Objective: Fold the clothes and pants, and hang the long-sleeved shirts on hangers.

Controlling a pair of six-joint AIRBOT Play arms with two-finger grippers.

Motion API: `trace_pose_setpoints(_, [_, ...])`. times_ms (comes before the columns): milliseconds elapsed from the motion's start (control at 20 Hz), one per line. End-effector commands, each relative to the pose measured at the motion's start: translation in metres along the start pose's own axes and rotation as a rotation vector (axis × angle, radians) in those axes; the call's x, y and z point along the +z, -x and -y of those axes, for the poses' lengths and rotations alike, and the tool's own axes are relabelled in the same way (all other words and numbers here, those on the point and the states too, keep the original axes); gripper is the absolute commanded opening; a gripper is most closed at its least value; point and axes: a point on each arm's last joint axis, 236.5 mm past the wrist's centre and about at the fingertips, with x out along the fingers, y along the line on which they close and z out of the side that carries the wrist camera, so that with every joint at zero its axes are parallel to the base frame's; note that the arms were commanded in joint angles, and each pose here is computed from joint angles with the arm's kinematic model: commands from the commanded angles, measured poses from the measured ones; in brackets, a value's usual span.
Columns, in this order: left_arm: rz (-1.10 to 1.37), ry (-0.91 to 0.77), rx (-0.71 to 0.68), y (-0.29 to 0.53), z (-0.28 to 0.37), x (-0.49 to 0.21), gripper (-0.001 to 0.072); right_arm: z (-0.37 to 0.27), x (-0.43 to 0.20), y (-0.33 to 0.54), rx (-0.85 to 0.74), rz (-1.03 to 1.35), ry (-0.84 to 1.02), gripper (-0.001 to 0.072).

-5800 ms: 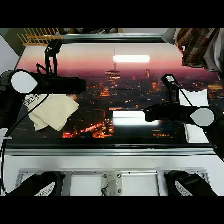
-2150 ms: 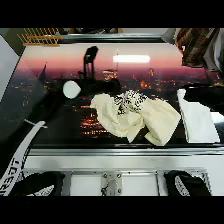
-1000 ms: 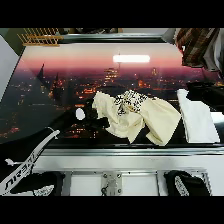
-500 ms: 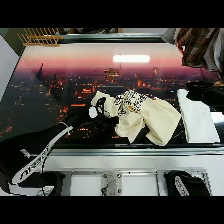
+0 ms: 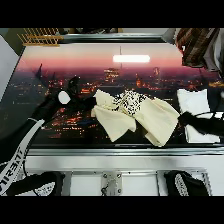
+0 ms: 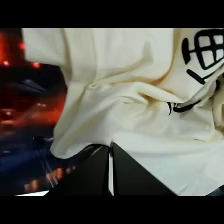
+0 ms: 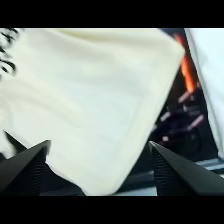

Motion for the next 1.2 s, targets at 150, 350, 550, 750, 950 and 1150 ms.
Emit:
trace_pose_setpoints(150, [0.011,0.045,0.064,0.014,-0.05,-0.005,0.0007,0.017,-0.111,-0.086,0.042,-0.292,-0.255,0.0716])
trace_pose_setpoints(350, [0.01,0.046,0.066,0.013,-0.051,-0.006,0.0007,-0.013,-0.12,-0.108,0.109,-0.332,-0.256,0.0716])
trace_pose_setpoints(550, [0.011,0.047,0.067,0.014,-0.053,-0.005,0.0007,-0.052,-0.132,-0.128,0.166,-0.349,-0.193,0.0716])
trace_pose_setpoints(750, [0.01,0.056,0.073,0.018,-0.058,-0.002,0.0007,-0.065,-0.123,-0.131,0.188,-0.304,-0.097,0.0238])
trace_pose_setpoints(950, [0.193,-0.041,0.031,0.109,-0.041,0.063,0.0007,-0.079,-0.017,-0.066,0.185,-0.063,0.195,0.0009])
trace_pose_setpoints(1150, [0.631,-0.123,-0.024,0.313,0.007,0.109,0.0007,-0.089,0.119,0.116,0.092,0.418,0.317,0.0009])
